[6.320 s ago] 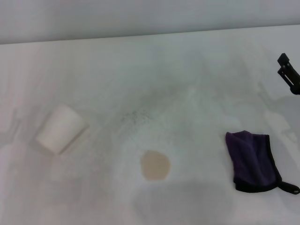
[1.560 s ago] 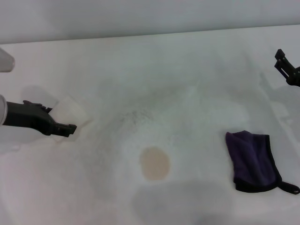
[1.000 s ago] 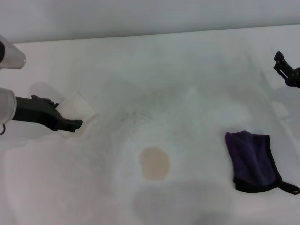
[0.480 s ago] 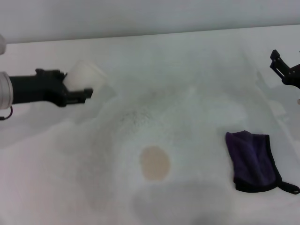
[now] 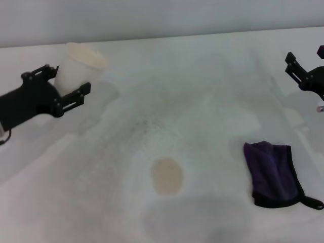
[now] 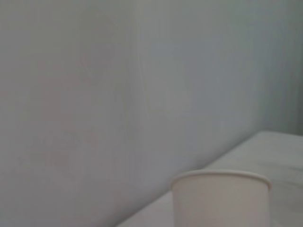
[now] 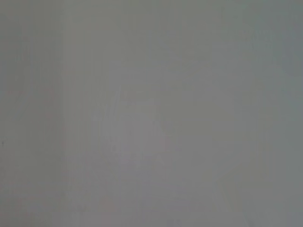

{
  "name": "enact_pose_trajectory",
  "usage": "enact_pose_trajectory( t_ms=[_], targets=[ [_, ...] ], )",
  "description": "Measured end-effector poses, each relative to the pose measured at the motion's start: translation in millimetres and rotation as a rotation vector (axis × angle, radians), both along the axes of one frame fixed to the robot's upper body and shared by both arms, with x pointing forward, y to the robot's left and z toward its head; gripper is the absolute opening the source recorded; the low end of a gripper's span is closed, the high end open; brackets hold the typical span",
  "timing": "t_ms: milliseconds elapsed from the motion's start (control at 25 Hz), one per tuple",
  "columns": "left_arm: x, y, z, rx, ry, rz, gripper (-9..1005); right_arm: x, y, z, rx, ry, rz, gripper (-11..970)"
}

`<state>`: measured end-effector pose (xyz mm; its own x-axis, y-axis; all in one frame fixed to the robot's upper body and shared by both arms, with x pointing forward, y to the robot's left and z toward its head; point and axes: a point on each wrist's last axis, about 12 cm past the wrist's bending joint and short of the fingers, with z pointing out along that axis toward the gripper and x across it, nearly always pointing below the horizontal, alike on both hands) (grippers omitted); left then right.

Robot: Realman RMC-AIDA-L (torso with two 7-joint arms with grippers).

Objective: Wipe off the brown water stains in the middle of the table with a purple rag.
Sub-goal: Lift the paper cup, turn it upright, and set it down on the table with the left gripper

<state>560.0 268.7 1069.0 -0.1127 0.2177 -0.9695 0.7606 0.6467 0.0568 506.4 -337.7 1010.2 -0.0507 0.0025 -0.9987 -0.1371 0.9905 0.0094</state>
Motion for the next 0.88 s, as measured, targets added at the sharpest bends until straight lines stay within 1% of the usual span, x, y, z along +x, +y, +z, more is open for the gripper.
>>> enact_pose_trajectory(
  t_ms=[120,200,400,480,520,640,880],
  targets=[
    [-16.5,2.7,-15.6,-0.033,-0.057,0.027,708,-0.7,1.6,-0.9,-0.004,0.005,0.012,876],
    [-31.4,1.9,-28.6,-0.05,-0.112,0.046,709,-1.2,2.6,-1.5,-0.01,0.009,0.024,875],
    [-52.2,0.5,-47.9,-0.054,-0.148,0.096,708,-3.7,1.2,-3.2,-0.018,0.02,0.028,874],
    [-59.1,0.3,-55.2,-0.05,-0.138,0.119,708,-5.1,-0.2,-3.6,-0.02,0.021,0.026,873],
    [-59.1,0.3,-55.2,-0.05,-0.138,0.119,708,-6.0,-0.9,-3.5,-0.02,0.019,0.026,873],
    [-69.2,0.6,-66.2,-0.054,-0.086,0.154,708,-8.9,-2.8,-2.3,-0.014,0.004,0.023,872],
    [-77.1,1.3,-72.9,-0.064,-0.042,0.171,708,-10.0,-3.7,-3.7,-0.017,0.014,0.021,874]
  ],
)
